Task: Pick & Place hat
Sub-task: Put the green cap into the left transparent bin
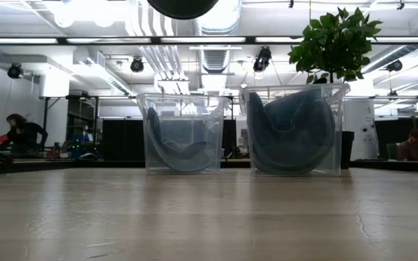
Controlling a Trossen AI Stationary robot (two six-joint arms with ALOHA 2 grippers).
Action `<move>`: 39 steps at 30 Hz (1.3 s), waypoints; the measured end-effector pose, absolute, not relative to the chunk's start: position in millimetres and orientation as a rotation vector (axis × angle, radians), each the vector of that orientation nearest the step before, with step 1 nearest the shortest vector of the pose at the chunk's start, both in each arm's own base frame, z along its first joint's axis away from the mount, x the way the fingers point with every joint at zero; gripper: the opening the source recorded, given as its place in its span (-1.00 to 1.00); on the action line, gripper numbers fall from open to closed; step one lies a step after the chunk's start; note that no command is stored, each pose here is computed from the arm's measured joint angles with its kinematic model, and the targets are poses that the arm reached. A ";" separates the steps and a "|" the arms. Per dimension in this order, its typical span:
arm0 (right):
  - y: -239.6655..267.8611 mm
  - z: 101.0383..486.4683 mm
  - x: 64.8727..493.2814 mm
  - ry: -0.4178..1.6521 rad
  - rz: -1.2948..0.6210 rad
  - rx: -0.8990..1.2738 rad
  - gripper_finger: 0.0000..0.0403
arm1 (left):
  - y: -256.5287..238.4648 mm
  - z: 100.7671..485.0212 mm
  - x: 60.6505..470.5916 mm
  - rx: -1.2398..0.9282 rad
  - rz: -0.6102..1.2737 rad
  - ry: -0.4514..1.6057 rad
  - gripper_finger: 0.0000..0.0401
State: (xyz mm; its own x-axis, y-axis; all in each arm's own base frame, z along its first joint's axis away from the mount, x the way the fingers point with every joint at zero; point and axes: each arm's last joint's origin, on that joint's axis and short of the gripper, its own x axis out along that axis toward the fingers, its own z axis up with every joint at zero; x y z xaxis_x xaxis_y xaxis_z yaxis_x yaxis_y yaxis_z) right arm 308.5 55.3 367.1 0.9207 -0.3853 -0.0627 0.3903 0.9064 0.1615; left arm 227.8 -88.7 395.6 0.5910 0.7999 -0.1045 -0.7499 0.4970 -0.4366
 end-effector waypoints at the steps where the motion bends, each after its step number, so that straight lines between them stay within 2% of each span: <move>1: 54.5 368.8 312.6 0.034 -0.416 0.164 0.09 | -88.7 395.6 227.8 -0.469 0.941 -0.117 -0.97; 7: 51.8 378.7 334.0 0.076 -0.517 0.109 0.07 | -88.7 395.5 227.8 -0.454 0.939 -0.106 -0.97; 10: 51.1 385.9 341.1 0.114 -0.558 0.085 -0.04 | -88.7 395.3 227.8 -0.452 0.938 -0.103 -0.97; 13: 51.0 390.9 347.6 0.154 -0.576 0.056 -0.30 | -88.7 395.1 227.8 -0.450 0.936 -0.099 -0.97; 17: 51.6 396.4 354.4 0.175 -0.585 0.006 -0.81 | -88.7 395.0 227.6 -0.445 0.938 -0.098 -0.97; 18: 51.6 398.2 354.5 0.174 -0.592 -0.003 -0.88 | -88.7 395.0 227.6 -0.444 0.939 -0.099 -0.97; 21: 50.8 399.6 356.6 0.176 -0.606 -0.004 -0.93 | -88.5 394.7 227.4 -0.435 0.941 -0.095 -0.92; 33: 33.9 402.2 348.0 0.211 -0.658 0.065 -0.95 | -85.0 397.1 220.7 -0.247 0.944 0.001 -0.55; 39: 10.4 397.3 349.4 0.222 -0.664 0.220 -0.95 | -82.4 399.1 211.1 -0.137 0.909 0.086 -0.34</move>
